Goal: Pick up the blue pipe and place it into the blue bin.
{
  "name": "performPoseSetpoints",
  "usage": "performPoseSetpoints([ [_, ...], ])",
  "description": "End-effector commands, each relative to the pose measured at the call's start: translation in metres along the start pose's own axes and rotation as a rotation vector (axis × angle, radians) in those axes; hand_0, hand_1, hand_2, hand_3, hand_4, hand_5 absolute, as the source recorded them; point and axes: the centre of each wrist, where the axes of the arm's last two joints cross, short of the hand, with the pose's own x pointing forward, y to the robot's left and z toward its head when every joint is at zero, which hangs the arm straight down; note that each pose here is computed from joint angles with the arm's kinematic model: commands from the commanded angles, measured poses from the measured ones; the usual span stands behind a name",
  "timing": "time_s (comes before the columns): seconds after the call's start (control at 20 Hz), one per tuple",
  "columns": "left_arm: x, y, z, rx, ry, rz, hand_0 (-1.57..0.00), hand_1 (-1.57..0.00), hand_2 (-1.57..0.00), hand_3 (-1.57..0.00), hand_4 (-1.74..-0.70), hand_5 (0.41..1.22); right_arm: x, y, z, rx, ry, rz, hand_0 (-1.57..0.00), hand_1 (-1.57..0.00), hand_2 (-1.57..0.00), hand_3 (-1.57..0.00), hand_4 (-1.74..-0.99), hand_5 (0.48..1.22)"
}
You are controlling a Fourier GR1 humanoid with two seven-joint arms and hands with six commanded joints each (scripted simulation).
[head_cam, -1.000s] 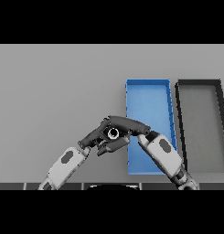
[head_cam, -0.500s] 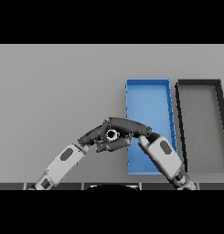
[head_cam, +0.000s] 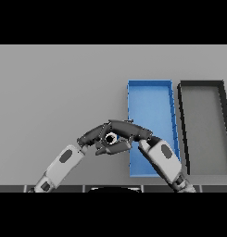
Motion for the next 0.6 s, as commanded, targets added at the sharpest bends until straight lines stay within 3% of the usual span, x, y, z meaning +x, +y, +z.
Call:
performPoseSetpoints([
  [0.0, -0.001, -0.001, 0.000, 0.000, -0.006, 0.000, -0.08, -0.07, -0.07, -0.03, -0.83, 0.719, -0.002, 0.001, 0.002, -0.009, 0.004, 0.013, -1.57, -1.57, -1.57, -1.57, -1.485, 1.219],
  [0.15, -0.002, -0.002, -0.001, 0.020, -0.002, 0.046, -0.04, -0.03, -0.04, -0.01, -0.84, 0.636, -0.002, -0.007, 0.003, -0.019, 0.019, 0.020, -1.57, -1.57, -1.57, -1.57, -1.487, 1.220],
  [0.3, -0.001, -0.006, 0.000, 0.041, 0.081, 0.076, -0.02, -0.02, -0.02, -0.01, -0.87, 0.612, -0.002, -0.005, -0.001, -0.030, 0.021, 0.003, -1.57, -1.57, -1.57, -1.57, -1.491, 1.220],
  [0.55, -0.002, -0.007, 0.008, 0.039, 0.111, 0.063, -0.01, 0.00, -0.01, 0.00, -0.87, 0.543, 0.015, -0.015, -0.002, -0.026, -0.056, -0.256, -1.57, -1.57, -1.57, -1.57, -1.493, 1.221],
])
